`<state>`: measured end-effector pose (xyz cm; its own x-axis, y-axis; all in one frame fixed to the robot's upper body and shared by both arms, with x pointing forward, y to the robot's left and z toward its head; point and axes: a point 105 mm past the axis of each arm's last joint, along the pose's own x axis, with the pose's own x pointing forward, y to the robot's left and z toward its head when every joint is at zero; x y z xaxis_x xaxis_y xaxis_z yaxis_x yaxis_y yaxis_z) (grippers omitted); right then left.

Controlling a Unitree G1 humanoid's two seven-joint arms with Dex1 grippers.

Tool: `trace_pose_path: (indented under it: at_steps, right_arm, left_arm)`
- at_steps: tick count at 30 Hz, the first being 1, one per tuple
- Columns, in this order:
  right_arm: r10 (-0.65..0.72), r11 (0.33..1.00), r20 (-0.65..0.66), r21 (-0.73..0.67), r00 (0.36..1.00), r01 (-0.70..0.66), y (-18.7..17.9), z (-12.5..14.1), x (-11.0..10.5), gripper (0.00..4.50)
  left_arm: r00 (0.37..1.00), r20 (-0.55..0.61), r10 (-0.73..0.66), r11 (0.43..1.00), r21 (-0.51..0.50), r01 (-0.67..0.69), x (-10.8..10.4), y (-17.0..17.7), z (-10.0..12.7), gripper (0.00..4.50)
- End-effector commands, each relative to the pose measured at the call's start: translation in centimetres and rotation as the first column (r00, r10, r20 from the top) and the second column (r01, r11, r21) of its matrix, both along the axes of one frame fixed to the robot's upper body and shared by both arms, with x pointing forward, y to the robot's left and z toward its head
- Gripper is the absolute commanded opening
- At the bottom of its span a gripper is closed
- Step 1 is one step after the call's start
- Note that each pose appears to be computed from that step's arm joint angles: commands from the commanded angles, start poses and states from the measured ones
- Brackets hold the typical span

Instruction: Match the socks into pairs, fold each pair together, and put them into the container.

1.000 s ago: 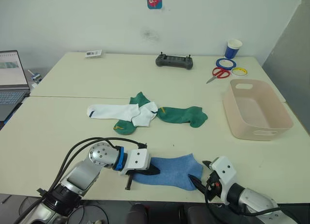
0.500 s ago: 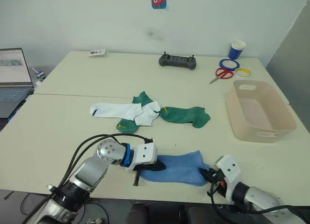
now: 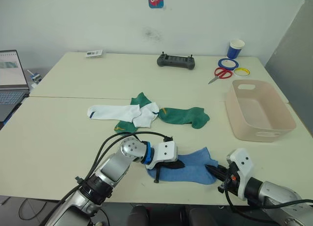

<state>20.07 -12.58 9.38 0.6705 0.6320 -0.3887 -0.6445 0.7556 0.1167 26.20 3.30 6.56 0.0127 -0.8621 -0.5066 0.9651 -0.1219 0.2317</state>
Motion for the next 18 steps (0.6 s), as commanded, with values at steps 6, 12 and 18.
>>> trace_pose_path:
  at_steps: [6,12,18]
  right_arm:
    - [0.089,0.986,-0.065,0.144,0.994,-0.079,3.3,1.8,-0.8,0.02]
    - [0.173,0.975,-0.129,0.162,0.976,-0.152,4.7,1.5,-1.4,0.02]
    - [0.258,0.955,-0.135,0.186,0.957,-0.231,6.5,1.9,-0.7,0.02]
  left_arm:
    - [0.999,0.032,0.018,1.000,0.007,-0.018,0.6,0.1,0.0,0.00]
    - [0.997,0.078,-0.029,0.998,0.050,0.025,-0.1,2.7,3.2,0.00]
    - [0.999,0.050,-0.016,0.989,0.147,0.009,-0.9,4.6,0.4,0.00]
